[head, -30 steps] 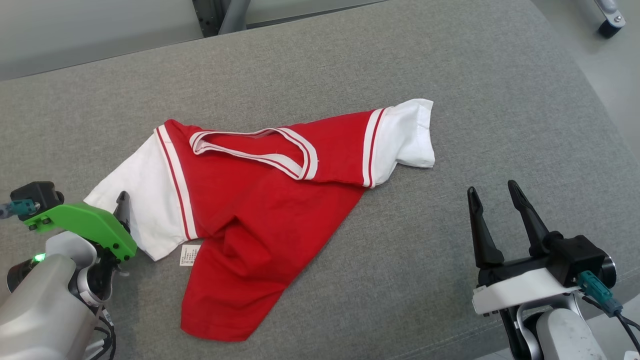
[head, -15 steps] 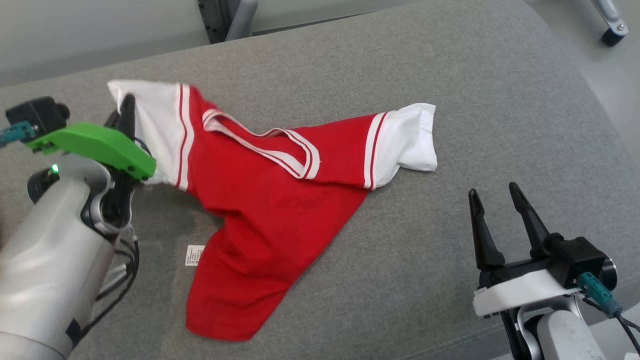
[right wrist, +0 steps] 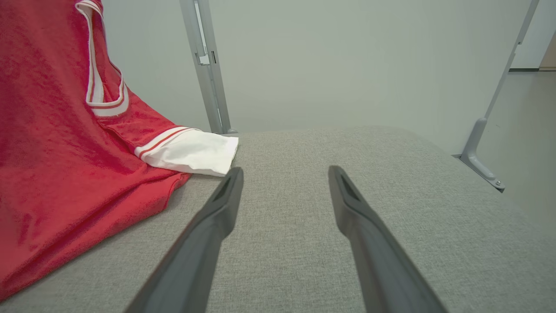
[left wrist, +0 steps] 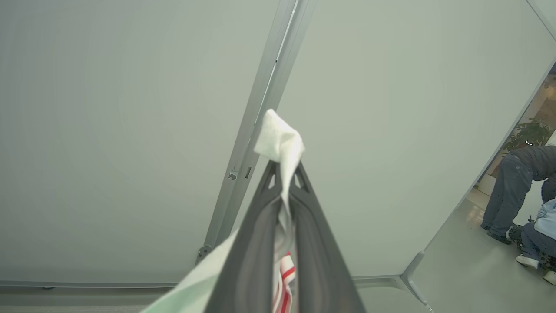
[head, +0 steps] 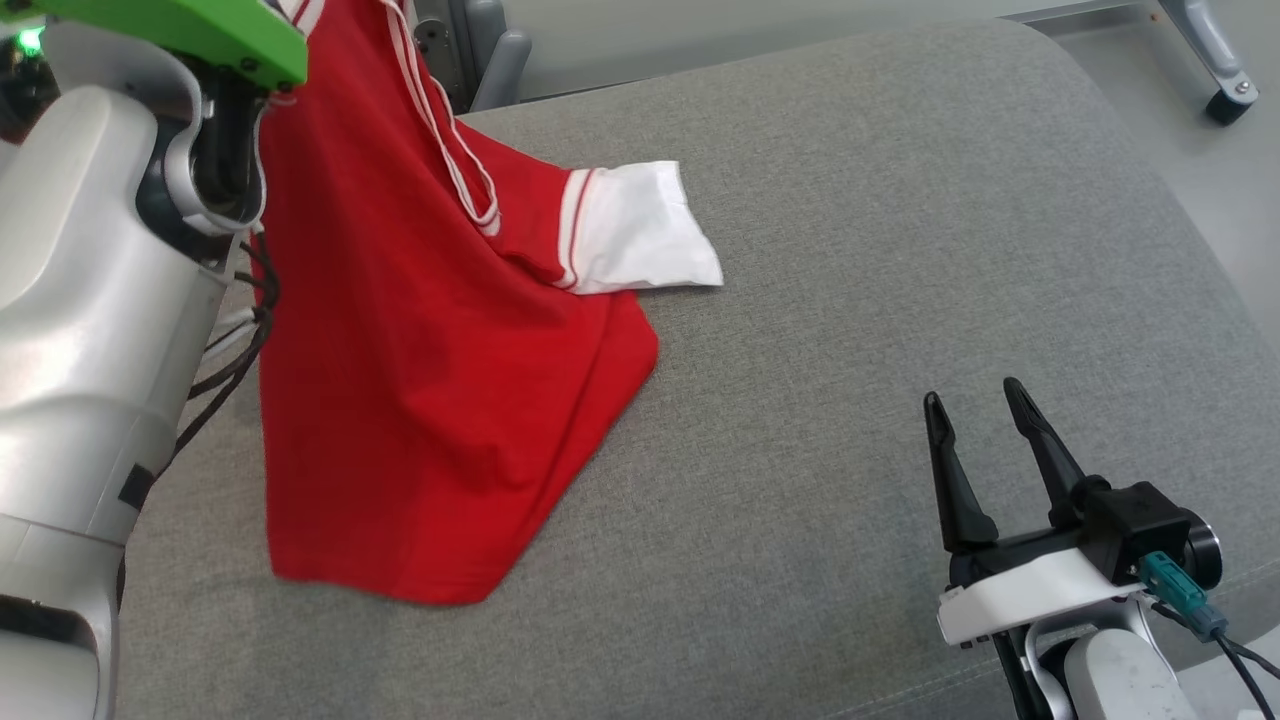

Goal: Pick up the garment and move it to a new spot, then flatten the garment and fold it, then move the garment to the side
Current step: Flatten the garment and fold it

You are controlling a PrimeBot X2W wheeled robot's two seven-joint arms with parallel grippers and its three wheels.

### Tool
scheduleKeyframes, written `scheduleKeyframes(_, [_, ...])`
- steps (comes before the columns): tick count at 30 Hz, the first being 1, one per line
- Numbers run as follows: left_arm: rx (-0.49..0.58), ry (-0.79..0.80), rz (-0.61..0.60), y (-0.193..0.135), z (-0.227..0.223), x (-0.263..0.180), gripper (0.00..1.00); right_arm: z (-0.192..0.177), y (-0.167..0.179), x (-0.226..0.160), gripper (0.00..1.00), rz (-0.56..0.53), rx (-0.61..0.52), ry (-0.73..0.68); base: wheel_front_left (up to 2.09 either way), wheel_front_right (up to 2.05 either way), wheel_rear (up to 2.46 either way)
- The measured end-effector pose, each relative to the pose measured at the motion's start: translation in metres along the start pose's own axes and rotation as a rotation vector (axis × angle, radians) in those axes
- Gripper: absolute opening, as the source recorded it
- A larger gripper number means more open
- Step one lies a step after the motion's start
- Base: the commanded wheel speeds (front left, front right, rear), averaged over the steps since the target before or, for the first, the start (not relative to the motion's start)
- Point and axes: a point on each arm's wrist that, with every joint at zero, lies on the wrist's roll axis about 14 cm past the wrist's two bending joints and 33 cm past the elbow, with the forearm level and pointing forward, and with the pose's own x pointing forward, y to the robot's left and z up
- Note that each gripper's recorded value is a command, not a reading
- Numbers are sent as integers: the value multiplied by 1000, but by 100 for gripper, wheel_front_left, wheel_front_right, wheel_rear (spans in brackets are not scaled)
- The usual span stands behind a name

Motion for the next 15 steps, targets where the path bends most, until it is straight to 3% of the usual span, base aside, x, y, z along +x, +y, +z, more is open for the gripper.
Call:
scheduleKeyframes(4, [15, -58, -100, -47, 19, 7, 0, 3, -2, -4, 100, -8, -3, -6, 0, 0, 0])
scheduleKeyframes(8, [-4, -28, -222, -101, 1, 1, 0, 5, -5, -7, 100, -17, -1, -11, 0, 0, 0])
scheduleKeyframes(15, [-38, 231, -441, -186, -110, -56, 0, 7, -15, -15, 100, -53, 17, -13, 0, 0, 0])
